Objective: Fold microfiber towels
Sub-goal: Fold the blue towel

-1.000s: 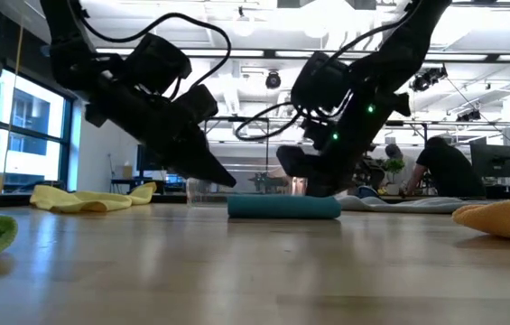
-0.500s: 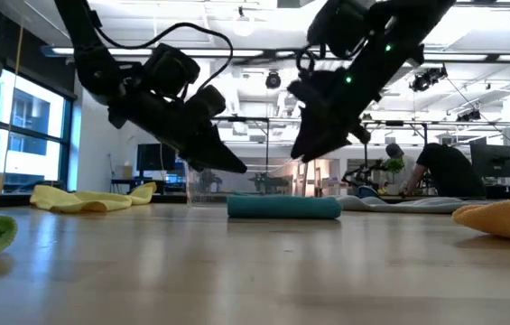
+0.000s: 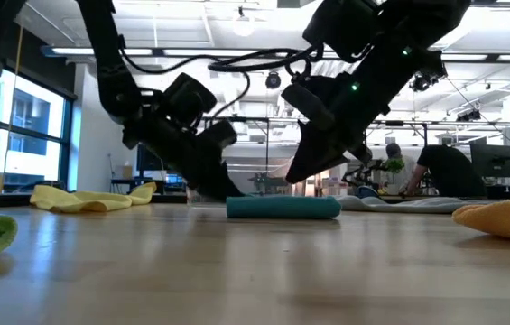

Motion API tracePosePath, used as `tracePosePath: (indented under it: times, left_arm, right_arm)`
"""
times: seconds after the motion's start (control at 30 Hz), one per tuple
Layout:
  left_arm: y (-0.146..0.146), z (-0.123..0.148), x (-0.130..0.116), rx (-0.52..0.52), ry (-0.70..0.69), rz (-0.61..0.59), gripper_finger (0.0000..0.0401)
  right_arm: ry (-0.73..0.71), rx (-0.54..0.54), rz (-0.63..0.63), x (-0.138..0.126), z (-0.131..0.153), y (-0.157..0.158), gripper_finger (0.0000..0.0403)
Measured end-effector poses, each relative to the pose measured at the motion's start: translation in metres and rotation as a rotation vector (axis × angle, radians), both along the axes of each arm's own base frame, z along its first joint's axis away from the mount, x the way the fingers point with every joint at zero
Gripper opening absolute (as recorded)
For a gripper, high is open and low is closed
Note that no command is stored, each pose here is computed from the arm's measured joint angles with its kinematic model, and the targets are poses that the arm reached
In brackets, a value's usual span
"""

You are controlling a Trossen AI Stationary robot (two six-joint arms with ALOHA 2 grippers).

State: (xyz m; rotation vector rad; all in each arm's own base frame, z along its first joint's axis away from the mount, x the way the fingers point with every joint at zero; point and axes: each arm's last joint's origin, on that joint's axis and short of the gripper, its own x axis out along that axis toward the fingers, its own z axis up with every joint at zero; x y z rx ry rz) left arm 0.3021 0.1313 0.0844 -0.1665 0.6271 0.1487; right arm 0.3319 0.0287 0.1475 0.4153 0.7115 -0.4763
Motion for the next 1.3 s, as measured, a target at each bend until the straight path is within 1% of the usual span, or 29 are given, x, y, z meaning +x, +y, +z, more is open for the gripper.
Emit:
tracePosePath:
  times: [0.13, 0.23, 0.33, 0.47, 0.6, 0.73, 0.8, 0.93, 1.07, 1.3]
  left_arm:
    - [-0.003, -0.005, 0.0, -0.015, 0.005, 0.003, 0.0]
    - [-0.009, -0.005, 0.001, -0.046, 0.007, 0.013, 0.0]
    - [-0.016, -0.002, 0.003, -0.08, 0.005, 0.014, 0.0]
    - [-0.018, 0.01, 0.003, -0.105, -0.017, 0.036, 0.0]
    - [-0.005, 0.034, -0.001, -0.078, -0.099, 0.088, 0.0]
    - [-0.001, 0.044, -0.004, -0.048, -0.136, 0.063, 0.0]
    - [-0.001, 0.04, -0.003, -0.035, -0.123, 0.048, 0.0]
    - [-0.003, 0.02, 0.0, -0.036, -0.055, 0.04, 0.0]
    - [-0.002, 0.003, -0.001, -0.027, 0.004, 0.062, 0.0]
    - [-0.006, -0.002, 0.0, -0.024, 0.03, 0.044, 0.0]
  right_arm:
    - [-0.116, 0.069, 0.078, -0.006, -0.01, 0.0, 0.0001]
    - [-0.179, 0.109, 0.071, -0.015, -0.02, -0.004, 0.0001]
    - [-0.192, 0.12, 0.057, -0.024, -0.028, -0.005, 0.0]
    - [-0.182, 0.114, 0.052, -0.026, -0.03, -0.005, 0.0]
    - [-0.166, 0.068, 0.0, -0.027, -0.031, -0.008, 0.0]
    - [-0.119, 0.056, -0.006, -0.029, -0.038, -0.008, 0.0]
    - [-0.094, 0.059, -0.001, -0.03, -0.041, -0.008, 0.0]
    - [-0.047, 0.067, 0.01, -0.033, -0.046, -0.008, 0.0]
    - [-0.011, 0.067, 0.004, -0.035, -0.047, -0.01, 0.0]
    - [0.02, 0.044, 0.039, -0.035, -0.047, -0.023, 0.0]
